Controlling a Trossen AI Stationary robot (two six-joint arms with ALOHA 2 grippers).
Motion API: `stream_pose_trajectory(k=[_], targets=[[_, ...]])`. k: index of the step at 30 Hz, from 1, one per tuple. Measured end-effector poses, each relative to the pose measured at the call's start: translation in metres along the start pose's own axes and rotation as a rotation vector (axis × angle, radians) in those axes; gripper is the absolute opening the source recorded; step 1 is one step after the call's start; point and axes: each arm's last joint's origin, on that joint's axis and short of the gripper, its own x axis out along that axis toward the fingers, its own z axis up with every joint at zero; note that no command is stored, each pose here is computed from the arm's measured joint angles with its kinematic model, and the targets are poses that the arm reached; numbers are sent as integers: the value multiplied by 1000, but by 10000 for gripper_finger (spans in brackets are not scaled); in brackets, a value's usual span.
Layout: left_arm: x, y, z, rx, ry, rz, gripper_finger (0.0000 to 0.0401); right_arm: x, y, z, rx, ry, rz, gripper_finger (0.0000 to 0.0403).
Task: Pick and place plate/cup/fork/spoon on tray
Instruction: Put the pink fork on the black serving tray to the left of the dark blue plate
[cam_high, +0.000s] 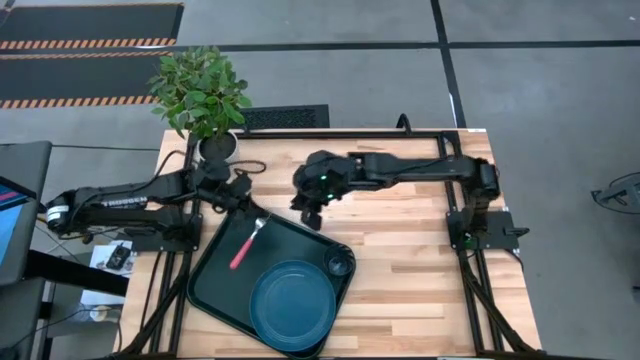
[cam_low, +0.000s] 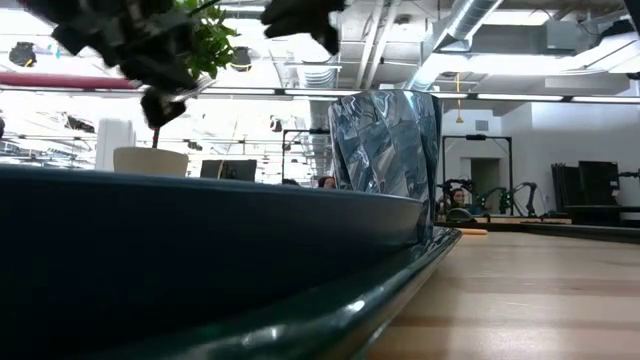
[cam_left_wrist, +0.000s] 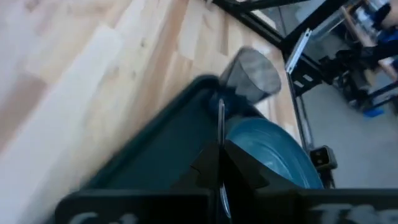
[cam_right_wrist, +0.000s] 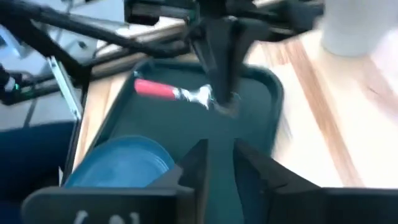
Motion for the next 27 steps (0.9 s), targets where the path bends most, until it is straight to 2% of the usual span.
stream_pose_trajectory(k=[5,13,18,23,27], targets=[[-5,11,-44,-138,2,-22,0,-50,15,2,4,-3,-5,131],[-5,25,-102,-276,-106,-63,0,-107,76,-6,-87,-102,38,140],[-12,13,-96,-220,-195,-94,0,-132,115,-22,-147,-160,-12,133],[-8,16,-106,-292,-120,-1,0,-143,153,-47,-209,-186,-101,128],[-5,12,-106,-334,-119,-11,0,-142,180,-66,-270,-205,-156,127]])
